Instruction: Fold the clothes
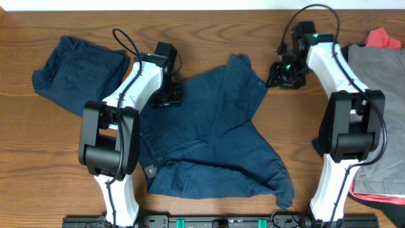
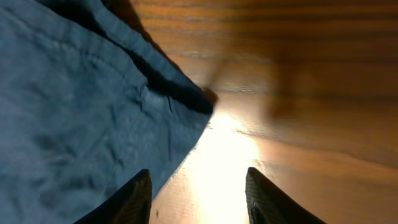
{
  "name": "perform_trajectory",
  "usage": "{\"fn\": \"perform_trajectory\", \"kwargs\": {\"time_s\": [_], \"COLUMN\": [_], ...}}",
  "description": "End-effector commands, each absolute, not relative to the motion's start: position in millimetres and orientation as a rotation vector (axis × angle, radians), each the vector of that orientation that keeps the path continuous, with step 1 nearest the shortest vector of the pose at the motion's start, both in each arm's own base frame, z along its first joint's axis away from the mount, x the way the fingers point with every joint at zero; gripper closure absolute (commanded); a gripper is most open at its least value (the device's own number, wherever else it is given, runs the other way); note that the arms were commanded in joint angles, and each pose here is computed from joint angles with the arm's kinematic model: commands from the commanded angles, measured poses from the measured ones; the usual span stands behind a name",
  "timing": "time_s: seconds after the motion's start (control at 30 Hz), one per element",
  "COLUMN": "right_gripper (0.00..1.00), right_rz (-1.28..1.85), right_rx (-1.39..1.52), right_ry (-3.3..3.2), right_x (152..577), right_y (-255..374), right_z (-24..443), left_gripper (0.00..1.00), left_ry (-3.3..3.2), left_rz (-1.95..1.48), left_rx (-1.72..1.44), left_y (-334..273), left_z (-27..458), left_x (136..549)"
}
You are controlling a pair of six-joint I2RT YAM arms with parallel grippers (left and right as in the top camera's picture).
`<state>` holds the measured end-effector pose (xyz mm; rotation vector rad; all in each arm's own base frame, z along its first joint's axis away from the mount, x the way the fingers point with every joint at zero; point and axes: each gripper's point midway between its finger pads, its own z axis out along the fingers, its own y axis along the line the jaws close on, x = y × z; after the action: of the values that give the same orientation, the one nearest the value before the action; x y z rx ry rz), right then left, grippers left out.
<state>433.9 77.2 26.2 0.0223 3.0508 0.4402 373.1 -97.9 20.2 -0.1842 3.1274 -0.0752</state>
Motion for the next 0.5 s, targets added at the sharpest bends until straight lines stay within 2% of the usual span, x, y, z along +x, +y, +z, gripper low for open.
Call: {"fn": "perform_trajectory", "kwargs": {"time_s": [0.0,0.17,0.23,0.27,0.37,0.4,0.47], "right_gripper": [0.53,0.53,0.57,0.60,0.91,0.99,0.99], "right_rz": [0.453,0.587,0.626,0.625,0.626,0.626,0.625], "right_rx": [-0.002,0.016,0.010,0.020,0.025,0.024,0.022], "right_ry": [3.068,3.016,2.997,2.993,2.990,2.989,2.978], "right_x": [426,424,423,424,424,424,427], "right_y": [86,100,105,105,106,106,106], "right_z": [3,-16,-20,-22,-23,-23,-22], "left_gripper": [0.53,0.52,0.52,0.52,0.52,0.52,0.52], "left_ry": [3.142,3.141,3.141,3.141,3.137,3.133,3.115], "left_rz": [-0.073,-0.073,-0.073,-0.073,-0.075,-0.077,-0.085], "left_rx": [-0.185,-0.184,-0.184,-0.184,-0.184,-0.184,-0.182], "left_y": [-96,-96,-96,-96,-96,-96,-97], "left_z": [18,18,18,18,18,18,18], "left_x": [370,370,370,370,371,372,376]}}
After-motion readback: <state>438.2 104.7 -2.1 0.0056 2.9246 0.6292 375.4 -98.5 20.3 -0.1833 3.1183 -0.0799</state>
